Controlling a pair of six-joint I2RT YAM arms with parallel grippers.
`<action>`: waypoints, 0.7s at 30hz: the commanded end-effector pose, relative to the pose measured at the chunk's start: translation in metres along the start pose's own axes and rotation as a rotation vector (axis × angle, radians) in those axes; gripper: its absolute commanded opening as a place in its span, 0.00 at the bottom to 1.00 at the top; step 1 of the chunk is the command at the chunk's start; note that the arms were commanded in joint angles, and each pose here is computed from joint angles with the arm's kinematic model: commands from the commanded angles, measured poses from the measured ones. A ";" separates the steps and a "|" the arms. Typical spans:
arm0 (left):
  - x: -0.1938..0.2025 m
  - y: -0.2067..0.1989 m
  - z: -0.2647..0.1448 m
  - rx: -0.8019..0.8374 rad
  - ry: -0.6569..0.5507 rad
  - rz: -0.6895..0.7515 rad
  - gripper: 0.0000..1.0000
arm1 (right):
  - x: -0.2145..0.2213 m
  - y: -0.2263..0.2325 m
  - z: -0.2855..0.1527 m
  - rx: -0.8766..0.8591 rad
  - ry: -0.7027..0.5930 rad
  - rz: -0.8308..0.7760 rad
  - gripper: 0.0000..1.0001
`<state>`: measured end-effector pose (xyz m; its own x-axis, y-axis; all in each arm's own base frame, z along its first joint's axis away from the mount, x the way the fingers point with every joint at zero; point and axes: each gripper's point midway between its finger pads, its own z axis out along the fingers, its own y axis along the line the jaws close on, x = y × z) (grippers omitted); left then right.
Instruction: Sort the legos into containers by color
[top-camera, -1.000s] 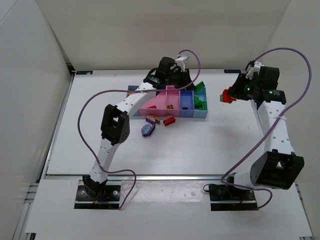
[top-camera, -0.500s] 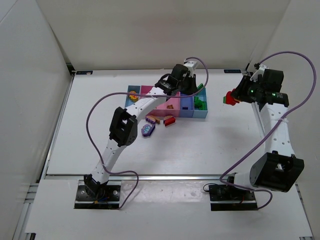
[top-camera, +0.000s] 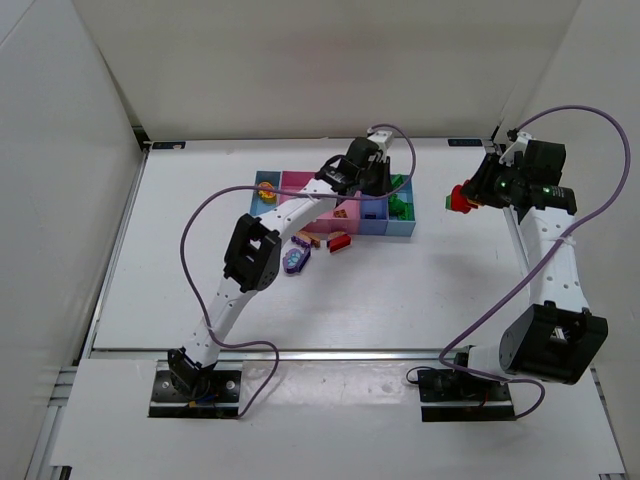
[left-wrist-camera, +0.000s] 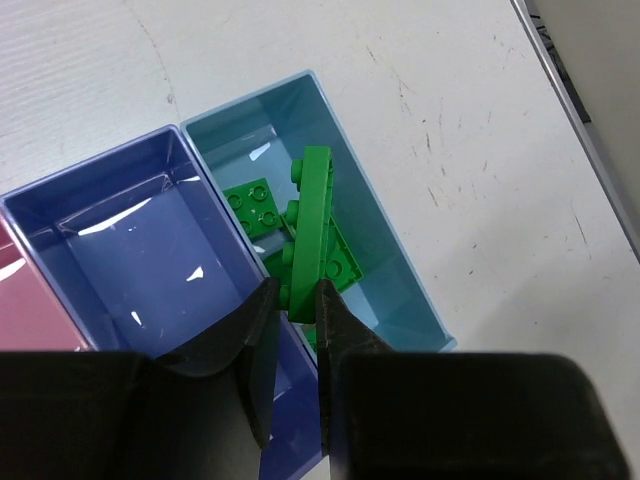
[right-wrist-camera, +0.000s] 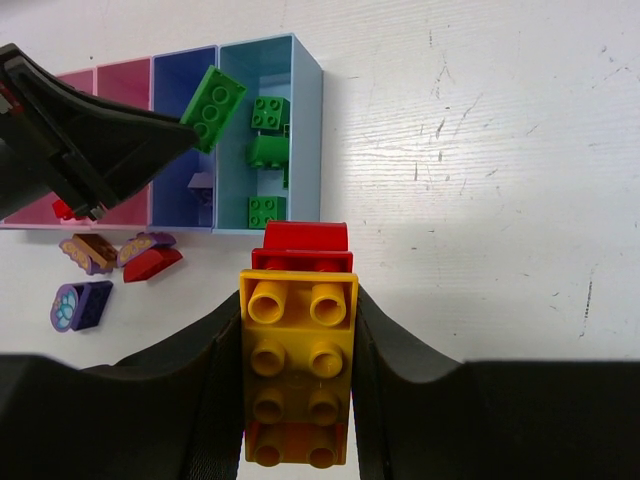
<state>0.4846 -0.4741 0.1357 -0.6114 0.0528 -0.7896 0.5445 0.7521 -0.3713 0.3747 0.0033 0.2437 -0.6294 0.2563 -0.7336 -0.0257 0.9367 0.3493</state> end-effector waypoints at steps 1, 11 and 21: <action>-0.009 -0.015 -0.004 0.044 -0.025 0.006 0.19 | -0.010 0.005 -0.007 -0.020 -0.045 -0.012 0.00; -0.011 -0.022 -0.003 0.116 -0.032 0.032 0.67 | -0.008 0.008 -0.001 -0.046 -0.029 -0.006 0.00; -0.075 -0.063 -0.079 0.495 -0.145 0.163 0.70 | -0.007 0.026 0.007 -0.178 -0.009 -0.010 0.00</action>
<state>0.4646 -0.4883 0.1496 -0.5766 0.1085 -0.8098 0.7086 0.5598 -0.4295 0.3762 0.0175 0.2447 -0.6415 0.2546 -0.7237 -0.0925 0.9108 0.4024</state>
